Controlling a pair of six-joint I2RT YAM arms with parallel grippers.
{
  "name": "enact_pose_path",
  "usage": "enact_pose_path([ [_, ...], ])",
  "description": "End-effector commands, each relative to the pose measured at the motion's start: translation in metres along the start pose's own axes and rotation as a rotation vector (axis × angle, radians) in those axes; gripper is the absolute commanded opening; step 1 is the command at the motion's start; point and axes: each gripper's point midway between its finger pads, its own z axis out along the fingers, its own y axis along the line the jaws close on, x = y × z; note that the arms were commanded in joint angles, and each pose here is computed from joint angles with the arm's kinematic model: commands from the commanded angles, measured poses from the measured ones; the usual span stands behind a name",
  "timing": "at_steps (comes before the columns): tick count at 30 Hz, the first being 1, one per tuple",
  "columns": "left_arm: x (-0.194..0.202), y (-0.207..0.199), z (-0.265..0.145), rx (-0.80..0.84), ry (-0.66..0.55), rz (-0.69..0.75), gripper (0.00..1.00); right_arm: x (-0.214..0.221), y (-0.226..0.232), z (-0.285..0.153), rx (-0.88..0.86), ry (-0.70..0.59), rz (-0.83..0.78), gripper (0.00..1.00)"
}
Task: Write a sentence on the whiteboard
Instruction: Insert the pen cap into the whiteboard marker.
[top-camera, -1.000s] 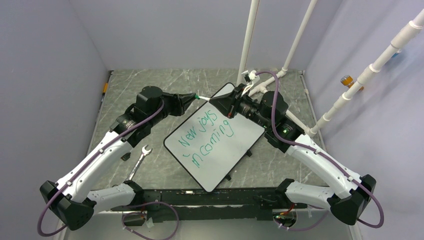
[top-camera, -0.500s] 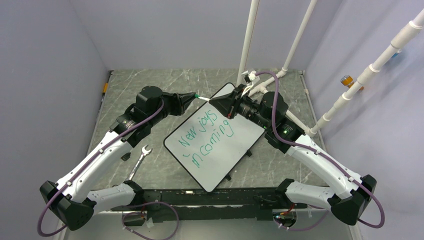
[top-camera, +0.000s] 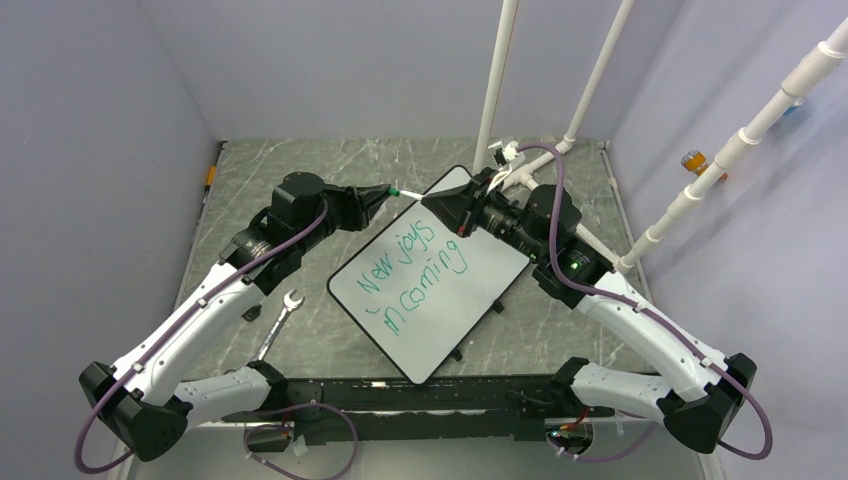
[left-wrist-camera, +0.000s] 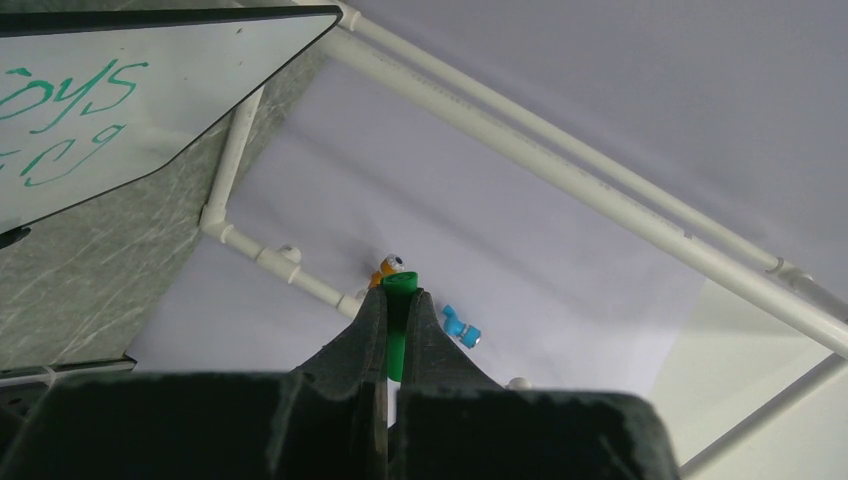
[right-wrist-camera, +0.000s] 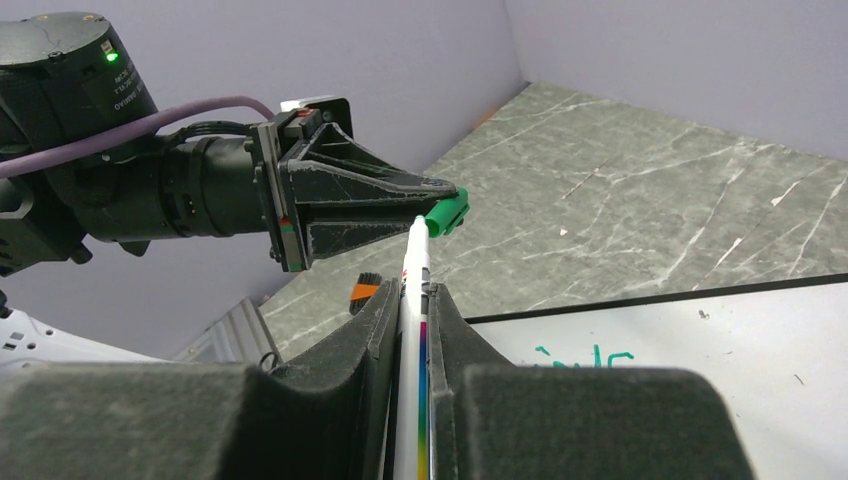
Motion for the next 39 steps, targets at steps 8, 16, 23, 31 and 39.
enact_pose_path([
  [8,-0.003,-0.015,-0.004,0.051,-0.019,-0.051,0.0,-0.013,0.006,-0.003,-0.005,-0.035,-0.008,0.0],
  [16,-0.001,-0.016,-0.003,0.053,-0.008,-0.057,0.0,-0.009,0.004,-0.001,-0.004,-0.022,0.001,0.0],
  [23,0.002,-0.018,-0.003,0.052,0.002,-0.061,0.0,-0.005,0.002,0.0,0.004,-0.013,0.004,0.0],
  [31,0.005,-0.018,-0.003,0.051,0.018,-0.061,0.0,0.001,-0.002,0.003,0.017,0.007,0.006,0.0],
  [39,0.006,-0.018,-0.003,0.051,0.027,-0.053,0.0,0.002,-0.004,0.006,0.029,0.011,0.005,0.0],
])
